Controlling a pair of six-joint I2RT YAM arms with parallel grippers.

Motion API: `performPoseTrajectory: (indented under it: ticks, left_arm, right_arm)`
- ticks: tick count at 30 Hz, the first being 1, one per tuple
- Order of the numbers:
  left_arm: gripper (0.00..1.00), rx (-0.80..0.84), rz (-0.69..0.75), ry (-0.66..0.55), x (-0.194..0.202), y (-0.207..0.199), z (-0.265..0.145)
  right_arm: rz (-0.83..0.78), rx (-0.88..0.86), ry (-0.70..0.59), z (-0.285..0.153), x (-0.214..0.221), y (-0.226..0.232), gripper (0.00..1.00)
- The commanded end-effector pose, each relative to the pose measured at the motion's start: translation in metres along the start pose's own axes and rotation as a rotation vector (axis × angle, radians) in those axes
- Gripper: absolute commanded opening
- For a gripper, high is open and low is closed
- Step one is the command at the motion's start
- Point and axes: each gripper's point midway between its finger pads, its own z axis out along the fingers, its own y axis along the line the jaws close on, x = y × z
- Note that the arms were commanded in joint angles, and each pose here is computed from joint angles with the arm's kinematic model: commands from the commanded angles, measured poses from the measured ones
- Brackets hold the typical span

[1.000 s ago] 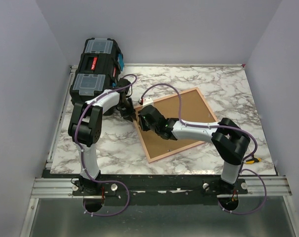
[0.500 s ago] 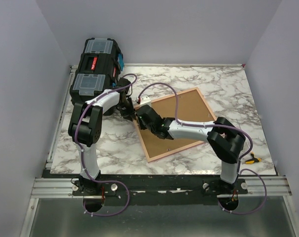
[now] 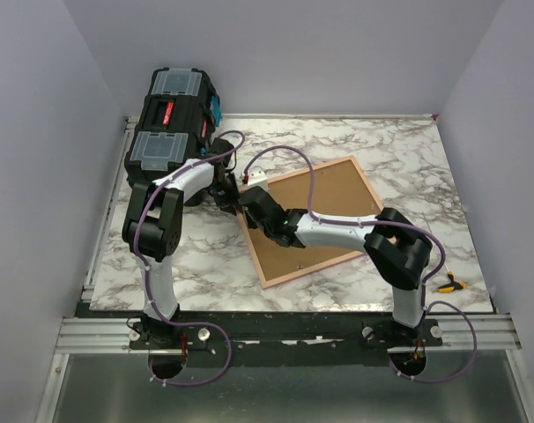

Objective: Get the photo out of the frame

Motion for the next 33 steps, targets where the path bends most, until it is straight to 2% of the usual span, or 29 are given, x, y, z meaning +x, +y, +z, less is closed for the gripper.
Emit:
performPoseTrajectory:
  ticks: [1, 7, 10, 15, 18, 27, 33]
  left_arm:
    - [0.00, -0.023, 0.026, 0.016, 0.003, 0.002, 0.001]
    - [0.00, -0.028, 0.028, 0.012, 0.002, 0.003, 0.001]
    - [0.01, -0.022, 0.031, 0.011, 0.002, 0.001, 0.000]
    - [0.23, -0.004, 0.044, -0.004, -0.001, -0.003, -0.006]
    - [0.33, 0.009, 0.055, -0.033, -0.005, -0.008, -0.016]
    - [0.57, 0.153, 0.139, -0.178, -0.017, -0.039, -0.075]
    - [0.62, 0.254, 0.224, -0.262, -0.014, -0.055, -0.115]
  right_arm:
    - [-0.023, 0.116, 0.003, 0.007, 0.003, -0.022, 0.01]
    - [-0.013, 0.108, -0.003, 0.006, -0.001, -0.020, 0.01]
    - [0.017, 0.014, -0.022, -0.006, -0.013, -0.005, 0.01]
    - [0.087, -0.099, -0.097, -0.045, -0.051, 0.004, 0.01]
    - [0.109, -0.103, -0.091, -0.061, -0.055, -0.007, 0.01]
    - [0.219, -0.132, 0.047, -0.102, 0.004, -0.037, 0.01]
    - [0.302, -0.122, 0.103, -0.132, 0.034, -0.055, 0.01]
